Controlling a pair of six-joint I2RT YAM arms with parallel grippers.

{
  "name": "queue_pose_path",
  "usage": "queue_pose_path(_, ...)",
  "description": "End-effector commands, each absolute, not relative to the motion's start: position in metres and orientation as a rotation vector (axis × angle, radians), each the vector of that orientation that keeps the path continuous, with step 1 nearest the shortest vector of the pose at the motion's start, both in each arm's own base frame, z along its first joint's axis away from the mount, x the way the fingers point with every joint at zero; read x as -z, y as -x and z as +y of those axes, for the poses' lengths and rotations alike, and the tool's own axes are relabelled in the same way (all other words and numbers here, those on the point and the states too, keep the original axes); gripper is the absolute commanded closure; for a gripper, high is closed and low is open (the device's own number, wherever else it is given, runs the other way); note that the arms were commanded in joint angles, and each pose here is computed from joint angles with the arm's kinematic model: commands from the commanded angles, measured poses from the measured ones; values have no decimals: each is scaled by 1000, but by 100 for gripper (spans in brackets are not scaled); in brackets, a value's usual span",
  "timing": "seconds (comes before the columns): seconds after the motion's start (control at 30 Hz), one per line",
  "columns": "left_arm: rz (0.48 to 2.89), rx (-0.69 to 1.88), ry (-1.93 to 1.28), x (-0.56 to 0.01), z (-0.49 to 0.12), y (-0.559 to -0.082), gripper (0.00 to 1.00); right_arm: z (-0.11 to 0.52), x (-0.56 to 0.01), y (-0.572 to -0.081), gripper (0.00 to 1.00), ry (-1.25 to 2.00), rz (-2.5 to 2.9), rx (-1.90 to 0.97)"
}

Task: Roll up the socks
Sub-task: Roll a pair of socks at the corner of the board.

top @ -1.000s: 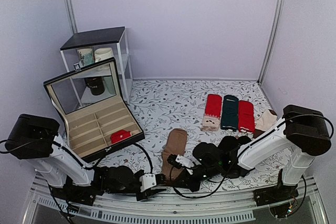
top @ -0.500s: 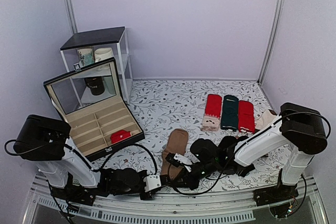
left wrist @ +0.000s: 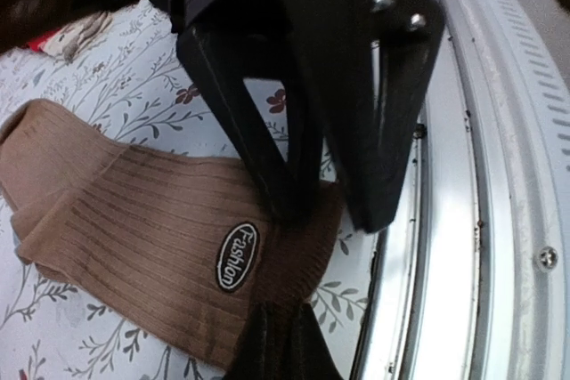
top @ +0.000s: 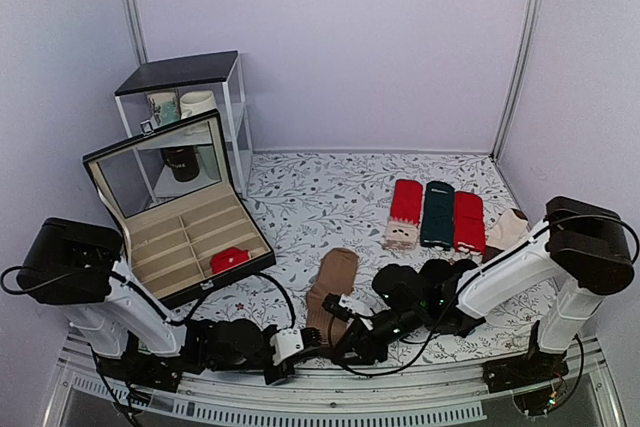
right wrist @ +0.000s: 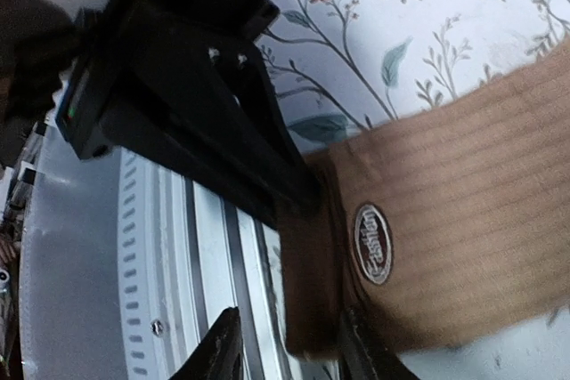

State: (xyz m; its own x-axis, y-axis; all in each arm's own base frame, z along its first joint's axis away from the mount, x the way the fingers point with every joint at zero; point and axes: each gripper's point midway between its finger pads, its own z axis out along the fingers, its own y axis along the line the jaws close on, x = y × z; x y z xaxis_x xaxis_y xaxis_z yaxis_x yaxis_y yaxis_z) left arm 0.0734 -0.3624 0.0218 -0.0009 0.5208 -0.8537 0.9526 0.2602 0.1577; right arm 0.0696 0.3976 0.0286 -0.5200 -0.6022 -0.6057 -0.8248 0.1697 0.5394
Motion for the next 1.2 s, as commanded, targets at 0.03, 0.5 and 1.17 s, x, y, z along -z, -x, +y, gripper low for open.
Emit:
queue_pose_path(0.03, 1884, 682, -1385, 5, -340, -62, 100, 371, -37, -84, 56, 1312, 2089, -1126)
queue_pose_path(0.5, 2126, 718, -1417, 51, -329, -55, 100, 392, -56, -74, 42, 1540, 1529, -766)
queue_pose_path(1.17, 2136, 726, -1406, 52, -327, -57, 100, 379, -4, -82, 100, 1552, 1774, -651)
